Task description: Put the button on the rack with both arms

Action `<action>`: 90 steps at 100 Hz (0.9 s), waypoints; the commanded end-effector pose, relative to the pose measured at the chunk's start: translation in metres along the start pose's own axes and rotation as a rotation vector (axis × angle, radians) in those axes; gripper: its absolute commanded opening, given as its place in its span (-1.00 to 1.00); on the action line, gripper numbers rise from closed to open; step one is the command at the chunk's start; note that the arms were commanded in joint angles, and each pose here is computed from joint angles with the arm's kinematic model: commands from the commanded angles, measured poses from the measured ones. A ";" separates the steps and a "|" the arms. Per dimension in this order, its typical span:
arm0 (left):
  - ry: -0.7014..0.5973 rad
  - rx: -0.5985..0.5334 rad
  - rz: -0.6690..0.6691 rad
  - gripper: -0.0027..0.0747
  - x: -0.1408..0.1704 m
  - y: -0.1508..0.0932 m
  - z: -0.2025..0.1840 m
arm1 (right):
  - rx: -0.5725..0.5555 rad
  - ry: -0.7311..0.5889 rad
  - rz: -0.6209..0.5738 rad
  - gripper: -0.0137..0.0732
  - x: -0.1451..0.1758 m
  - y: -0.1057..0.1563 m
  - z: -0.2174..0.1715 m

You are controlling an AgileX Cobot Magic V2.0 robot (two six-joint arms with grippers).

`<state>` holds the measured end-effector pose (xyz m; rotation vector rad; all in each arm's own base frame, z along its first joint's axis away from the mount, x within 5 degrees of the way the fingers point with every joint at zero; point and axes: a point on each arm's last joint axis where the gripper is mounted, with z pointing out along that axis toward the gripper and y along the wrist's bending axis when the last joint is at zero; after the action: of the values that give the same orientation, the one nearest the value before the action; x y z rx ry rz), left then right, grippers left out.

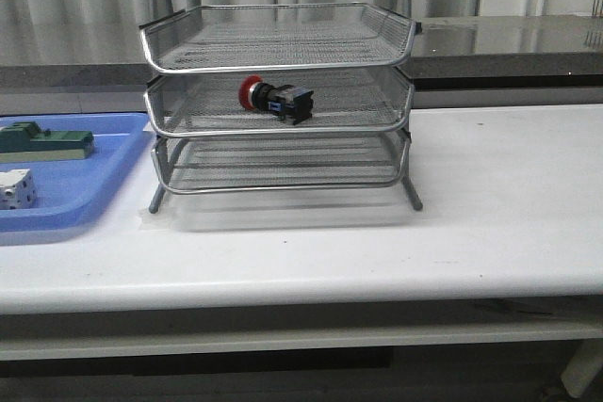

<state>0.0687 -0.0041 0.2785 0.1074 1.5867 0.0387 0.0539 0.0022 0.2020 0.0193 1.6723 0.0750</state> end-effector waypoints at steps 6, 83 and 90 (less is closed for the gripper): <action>-0.096 -0.033 -0.021 -0.99 -0.015 0.004 -0.001 | -0.001 -0.169 -0.004 -0.85 -0.006 0.000 0.000; -0.096 -0.033 -0.021 -0.99 -0.015 0.004 -0.001 | -0.001 -0.169 -0.004 -0.85 -0.006 0.000 0.000; -0.096 -0.033 -0.021 -0.99 -0.015 0.004 -0.001 | -0.001 -0.169 -0.004 -0.85 -0.006 0.000 0.000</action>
<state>0.0687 -0.0041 0.2785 0.1074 1.5867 0.0387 0.0567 0.0022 0.1924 0.0225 1.6306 0.0782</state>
